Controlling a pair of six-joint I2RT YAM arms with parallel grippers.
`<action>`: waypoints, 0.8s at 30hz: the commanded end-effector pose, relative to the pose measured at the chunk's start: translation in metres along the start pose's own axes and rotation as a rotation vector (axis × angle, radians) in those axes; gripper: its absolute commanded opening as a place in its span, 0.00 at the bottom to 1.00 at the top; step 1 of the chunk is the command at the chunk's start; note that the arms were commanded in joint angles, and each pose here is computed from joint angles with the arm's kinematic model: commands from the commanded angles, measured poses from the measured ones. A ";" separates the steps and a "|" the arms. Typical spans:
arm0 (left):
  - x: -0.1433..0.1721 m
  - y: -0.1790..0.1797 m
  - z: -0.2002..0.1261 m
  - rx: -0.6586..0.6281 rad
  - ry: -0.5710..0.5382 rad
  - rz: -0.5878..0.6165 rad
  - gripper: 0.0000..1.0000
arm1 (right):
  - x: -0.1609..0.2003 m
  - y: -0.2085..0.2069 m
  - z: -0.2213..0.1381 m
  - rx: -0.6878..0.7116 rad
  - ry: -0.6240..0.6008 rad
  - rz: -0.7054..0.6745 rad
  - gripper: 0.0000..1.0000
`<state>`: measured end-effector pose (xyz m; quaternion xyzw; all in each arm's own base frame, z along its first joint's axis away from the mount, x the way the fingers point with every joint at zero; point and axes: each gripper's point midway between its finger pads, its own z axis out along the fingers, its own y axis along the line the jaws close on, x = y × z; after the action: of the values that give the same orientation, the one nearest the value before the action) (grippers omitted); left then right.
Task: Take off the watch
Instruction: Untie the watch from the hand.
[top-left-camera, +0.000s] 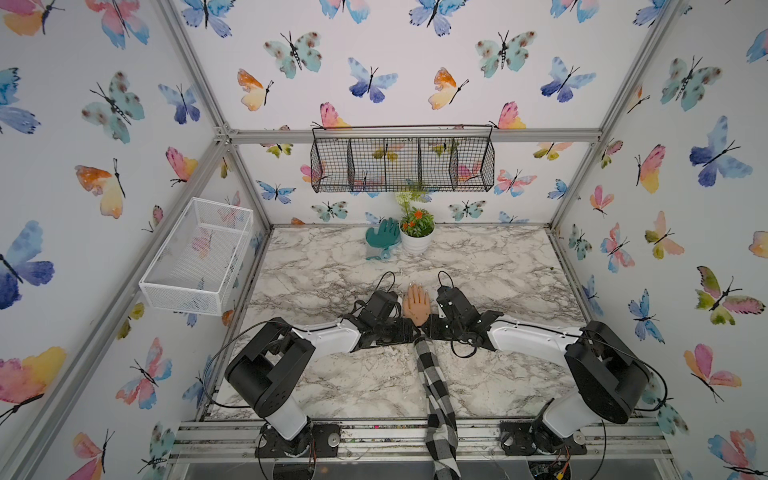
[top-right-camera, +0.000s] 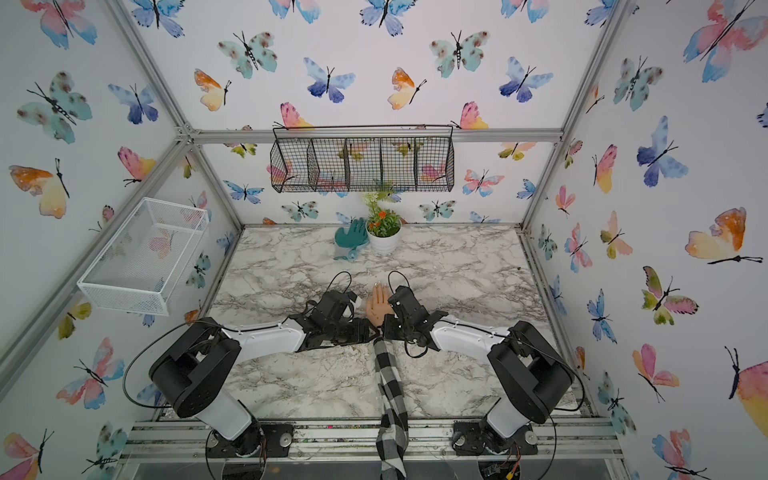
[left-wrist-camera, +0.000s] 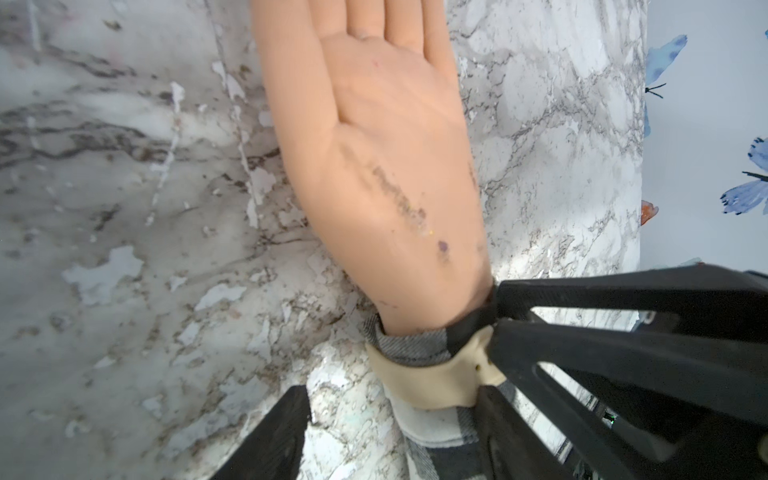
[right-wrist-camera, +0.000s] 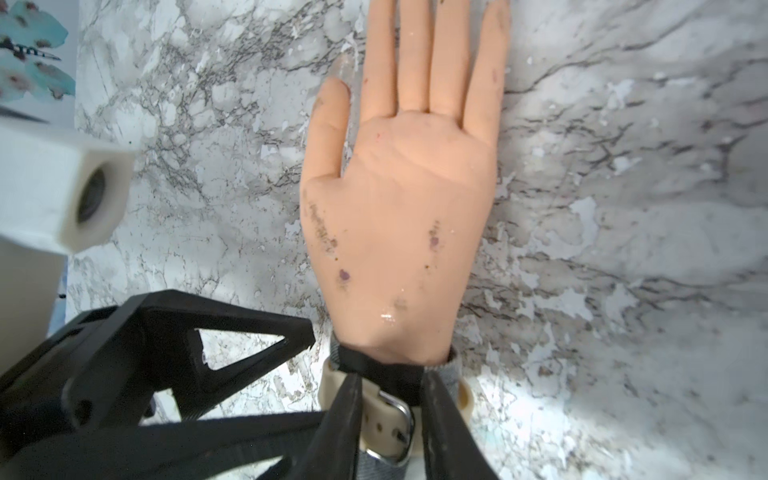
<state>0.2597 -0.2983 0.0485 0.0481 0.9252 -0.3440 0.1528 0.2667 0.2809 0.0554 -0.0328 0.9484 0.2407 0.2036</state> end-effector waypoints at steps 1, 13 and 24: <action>0.026 0.033 -0.001 -0.118 0.061 -0.032 0.64 | 0.048 -0.072 -0.008 0.286 0.176 0.013 0.31; 0.022 0.027 -0.006 -0.109 0.049 -0.010 0.64 | 0.024 -0.068 -0.031 0.323 0.131 -0.029 0.31; 0.016 0.022 -0.003 -0.095 0.046 0.000 0.64 | -0.001 -0.013 -0.034 0.103 0.124 -0.282 0.32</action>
<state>0.2493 -0.2844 0.0375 0.0452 0.9373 -0.3155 0.1407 0.2600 0.2418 0.0694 -0.1031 0.9682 0.1411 0.1789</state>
